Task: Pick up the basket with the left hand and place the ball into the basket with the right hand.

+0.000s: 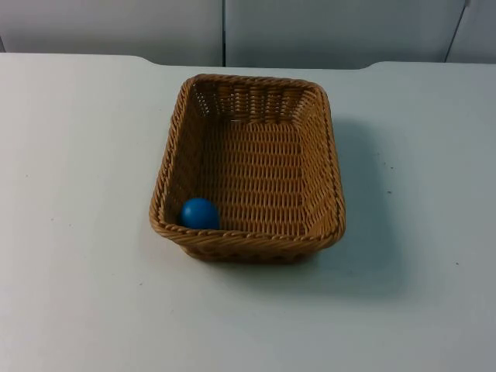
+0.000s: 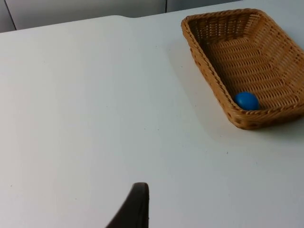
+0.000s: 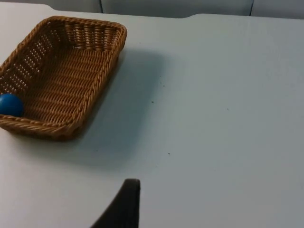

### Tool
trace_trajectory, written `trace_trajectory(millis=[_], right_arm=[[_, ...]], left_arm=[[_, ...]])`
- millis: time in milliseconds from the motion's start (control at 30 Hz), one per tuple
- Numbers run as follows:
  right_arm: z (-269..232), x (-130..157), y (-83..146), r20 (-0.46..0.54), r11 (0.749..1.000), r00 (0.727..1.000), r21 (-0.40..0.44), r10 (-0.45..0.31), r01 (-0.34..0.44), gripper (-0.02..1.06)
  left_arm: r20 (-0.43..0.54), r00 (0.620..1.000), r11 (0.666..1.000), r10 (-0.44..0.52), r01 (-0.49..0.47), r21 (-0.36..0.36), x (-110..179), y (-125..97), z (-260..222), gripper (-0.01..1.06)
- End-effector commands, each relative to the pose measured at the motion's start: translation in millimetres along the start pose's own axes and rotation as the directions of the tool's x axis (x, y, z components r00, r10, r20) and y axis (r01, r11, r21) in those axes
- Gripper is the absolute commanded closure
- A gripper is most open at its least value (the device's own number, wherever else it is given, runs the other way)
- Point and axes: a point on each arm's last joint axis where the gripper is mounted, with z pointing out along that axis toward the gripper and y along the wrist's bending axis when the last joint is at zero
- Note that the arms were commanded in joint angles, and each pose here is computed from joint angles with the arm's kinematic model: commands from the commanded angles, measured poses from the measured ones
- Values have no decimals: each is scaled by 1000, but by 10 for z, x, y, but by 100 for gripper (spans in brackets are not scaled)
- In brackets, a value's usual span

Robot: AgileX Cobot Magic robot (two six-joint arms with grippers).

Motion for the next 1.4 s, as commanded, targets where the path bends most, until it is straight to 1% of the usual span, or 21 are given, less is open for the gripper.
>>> trace_trajectory(millis=[0, 533, 600, 633, 667, 1233, 1367], right_arm=[[10, 14, 1, 1, 1000, 1000, -6, -11, 11, 3], [9, 13, 2, 3, 1000, 1000, -8, -10, 10, 3], [9, 13, 2, 3, 1000, 1000, -8, -10, 10, 3], [9, 13, 2, 3, 1000, 1000, -8, -10, 10, 3], [9, 13, 2, 3, 1000, 1000, -8, -10, 10, 3], [9, 13, 2, 3, 1000, 1000, -8, -10, 10, 3], [9, 13, 4, 3, 1000, 1000, -9, -9, 9, 3]], left_arm=[[2, 1000, 1000, 0, 0, 8, 6, -3, 0, 13], [2, 1000, 1000, 3, -3, 2, 6, 2, 0, 13], [2, 999, 999, 49, -49, -10, 6, 14, 0, 13], [2, 999, 999, 49, -49, -10, 6, 14, 0, 13], [1, 998, 997, 69, -69, -22, 6, 25, 0, 13], [1, 998, 998, 64, -63, -17, 6, 19, 0, 13], [1, 999, 998, 54, -54, -35, 6, 18, 0, 13]])
